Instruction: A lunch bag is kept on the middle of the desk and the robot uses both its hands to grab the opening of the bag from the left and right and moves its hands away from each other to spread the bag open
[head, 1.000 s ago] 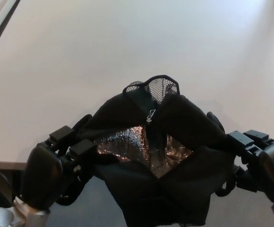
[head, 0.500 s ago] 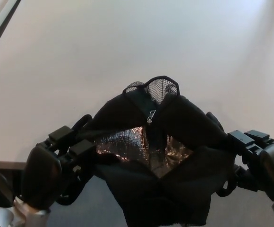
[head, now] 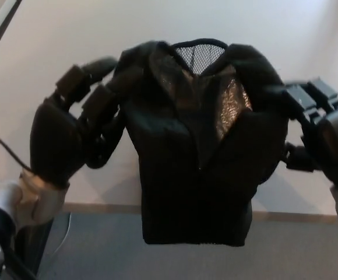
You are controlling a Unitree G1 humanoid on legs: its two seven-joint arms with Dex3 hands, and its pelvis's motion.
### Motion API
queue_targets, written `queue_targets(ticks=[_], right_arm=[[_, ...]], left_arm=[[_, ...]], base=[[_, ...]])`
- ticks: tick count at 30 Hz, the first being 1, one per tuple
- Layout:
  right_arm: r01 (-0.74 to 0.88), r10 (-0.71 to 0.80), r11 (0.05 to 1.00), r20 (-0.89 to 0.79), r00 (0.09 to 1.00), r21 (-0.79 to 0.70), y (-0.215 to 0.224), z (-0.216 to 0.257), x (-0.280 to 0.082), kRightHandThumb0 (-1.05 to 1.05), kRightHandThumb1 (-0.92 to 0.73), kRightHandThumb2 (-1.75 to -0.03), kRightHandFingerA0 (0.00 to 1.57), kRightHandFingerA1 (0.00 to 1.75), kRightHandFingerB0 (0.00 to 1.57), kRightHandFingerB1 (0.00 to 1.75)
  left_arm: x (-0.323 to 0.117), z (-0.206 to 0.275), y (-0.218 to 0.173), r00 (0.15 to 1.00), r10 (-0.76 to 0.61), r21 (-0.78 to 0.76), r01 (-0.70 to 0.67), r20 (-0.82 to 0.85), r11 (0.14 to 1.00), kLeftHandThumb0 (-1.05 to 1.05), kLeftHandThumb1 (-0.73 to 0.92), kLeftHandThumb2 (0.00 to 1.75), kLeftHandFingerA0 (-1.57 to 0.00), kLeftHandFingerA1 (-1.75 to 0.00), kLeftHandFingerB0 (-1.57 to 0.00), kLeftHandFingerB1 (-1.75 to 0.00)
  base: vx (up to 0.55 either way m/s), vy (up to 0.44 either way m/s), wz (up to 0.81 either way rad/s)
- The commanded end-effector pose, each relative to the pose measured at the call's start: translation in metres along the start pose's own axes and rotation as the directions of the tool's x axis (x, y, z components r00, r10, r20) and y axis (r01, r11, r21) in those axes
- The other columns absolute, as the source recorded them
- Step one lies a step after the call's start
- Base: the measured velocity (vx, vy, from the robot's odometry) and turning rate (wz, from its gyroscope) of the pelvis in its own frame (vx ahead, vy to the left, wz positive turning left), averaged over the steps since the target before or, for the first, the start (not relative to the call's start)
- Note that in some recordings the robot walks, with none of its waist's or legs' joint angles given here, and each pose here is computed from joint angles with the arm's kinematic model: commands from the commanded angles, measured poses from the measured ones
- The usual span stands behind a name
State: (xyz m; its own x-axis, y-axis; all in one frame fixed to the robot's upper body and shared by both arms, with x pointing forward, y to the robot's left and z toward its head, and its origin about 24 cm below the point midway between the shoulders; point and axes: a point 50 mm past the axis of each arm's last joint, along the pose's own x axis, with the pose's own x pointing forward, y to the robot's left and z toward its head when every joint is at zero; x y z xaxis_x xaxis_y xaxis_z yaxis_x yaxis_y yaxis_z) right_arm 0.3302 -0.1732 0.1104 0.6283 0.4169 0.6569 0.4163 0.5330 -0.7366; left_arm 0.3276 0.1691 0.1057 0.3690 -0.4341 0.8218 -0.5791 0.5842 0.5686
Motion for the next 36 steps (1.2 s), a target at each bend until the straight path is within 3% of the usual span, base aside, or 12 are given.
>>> queue_targets(ticks=[1, 9, 10, 11, 14, 15, 17, 18, 21, 23, 24, 36], right_arm=[[-0.094, 0.096, 0.979, 0.001, 0.995, -0.179, -0.042, 0.003, 0.092, -0.44, -0.50, -0.57, 0.14, 0.30, 0.06, 0.21], [-0.022, 0.017, 0.947, -0.020, 1.000, -0.321, -0.061, 0.001, 0.144, -0.21, -0.39, -0.88, 0.00, 0.48, 0.00, 0.48], [-0.020, 0.010, 0.948, -0.033, 0.999, -0.318, -0.063, -0.001, 0.145, -0.32, -0.42, -0.56, 0.16, 0.34, 0.12, 0.30], [-0.020, 0.006, 0.948, -0.045, 0.999, -0.318, -0.064, -0.003, 0.146, -0.21, -0.37, -0.87, 0.00, 0.48, 0.00, 0.48], [-0.045, 0.019, 0.951, -0.087, 0.996, -0.307, -0.069, -0.009, 0.147, -0.21, -0.40, -0.88, 0.00, 0.47, 0.00, 0.49], [-0.048, 0.019, 0.947, -0.093, 0.996, -0.319, -0.071, -0.012, 0.147, -0.27, -0.44, -0.56, 0.20, 0.34, 0.09, 0.23], [-0.062, 0.028, 0.945, -0.107, 0.994, -0.320, -0.072, -0.014, 0.146, -0.27, -0.44, -0.56, 0.19, 0.33, 0.09, 0.23], [-0.071, 0.032, 0.943, -0.122, 0.992, -0.326, -0.072, -0.018, 0.144, -0.20, -0.37, -0.87, 0.01, 0.47, 0.00, 0.49], [-0.110, 0.066, 0.946, -0.152, 0.986, -0.304, -0.073, -0.025, 0.137, -0.18, -0.43, -0.90, 0.00, 0.48, 0.00, 0.49], [-0.114, 0.067, 0.935, -0.150, 0.986, -0.337, -0.075, -0.028, 0.133, -0.19, -0.41, -0.89, 0.00, 0.47, 0.00, 0.49], [-0.116, 0.067, 0.935, -0.152, 0.986, -0.336, -0.077, -0.030, 0.132, -0.25, -0.46, -0.55, 0.20, 0.31, 0.10, 0.25], [-0.163, 0.104, 0.928, -0.186, 0.977, -0.335, -0.088, -0.046, 0.099, -0.34, -0.44, -0.61, 0.21, 0.36, 0.13, 0.32]], left_arm=[[0.063, -0.026, 0.016, 0.997, 0.009, 0.234, -0.028, 0.082, 0.972, 0.14, 0.58, 0.76, -0.13, -0.36, 0.00, -0.12], [0.090, -0.039, 0.027, 0.999, 0.015, 0.293, -0.024, 0.035, 0.956, 0.12, 0.42, 0.87, -0.15, -0.37, 0.00, -0.15], [0.090, -0.040, 0.027, 1.000, 0.012, 0.300, -0.020, 0.029, 0.954, 0.11, 0.45, 0.86, -0.15, -0.37, 0.00, -0.16], [0.089, -0.041, 0.027, 1.000, 0.008, 0.307, -0.015, 0.023, 0.952, 0.08, 0.51, 0.77, -0.20, -0.30, 0.00, -0.21], [0.080, -0.046, 0.029, 1.000, -0.018, 0.333, 0.015, 0.004, 0.943, 0.06, 0.49, 0.83, -0.16, -0.36, -0.03, -0.19], [0.076, -0.048, 0.031, 1.000, -0.031, 0.343, 0.031, -0.007, 0.939, 0.05, 0.49, 0.84, -0.16, -0.35, -0.04, -0.20], [0.072, -0.051, 0.031, 0.998, -0.050, 0.353, 0.055, -0.024, 0.934, 0.04, 0.50, 0.85, -0.14, -0.35, -0.03, -0.19], [0.067, -0.053, 0.031, 0.997, -0.064, 0.363, 0.073, -0.037, 0.929, 0.01, 0.53, 0.80, -0.13, -0.36, -0.01, -0.17], [0.058, -0.057, 0.034, 0.994, -0.090, 0.377, 0.107, -0.060, 0.920, 0.00, 0.54, 0.77, -0.10, -0.36, 0.00, -0.14], [0.057, -0.059, 0.036, 0.992, -0.103, 0.391, 0.123, -0.073, 0.912, -0.01, 0.55, 0.73, -0.10, -0.35, 0.00, -0.08], [0.057, -0.060, 0.038, 0.992, -0.099, 0.393, 0.121, -0.076, 0.911, -0.01, 0.53, 0.72, -0.12, -0.36, 0.00, -0.08], [0.046, -0.069, 0.056, 0.992, -0.062, 0.393, 0.102, -0.113, 0.914, 0.02, 0.52, 0.74, -0.17, -0.35, -0.07, -0.18]], base=[[0.00, 0.000, 0.00], [0.00, 0.000, 0.00], [0.00, 0.000, 0.00], [0.00, 0.000, 0.00], [0.00, 0.000, 0.00], [0.00, 0.000, 0.00], [0.00, 0.000, 0.00], [0.00, 0.000, 0.00], [0.00, 0.000, 0.00], [0.00, 0.000, 0.00], [0.00, 0.000, 0.00], [0.00, 0.000, 0.00]])
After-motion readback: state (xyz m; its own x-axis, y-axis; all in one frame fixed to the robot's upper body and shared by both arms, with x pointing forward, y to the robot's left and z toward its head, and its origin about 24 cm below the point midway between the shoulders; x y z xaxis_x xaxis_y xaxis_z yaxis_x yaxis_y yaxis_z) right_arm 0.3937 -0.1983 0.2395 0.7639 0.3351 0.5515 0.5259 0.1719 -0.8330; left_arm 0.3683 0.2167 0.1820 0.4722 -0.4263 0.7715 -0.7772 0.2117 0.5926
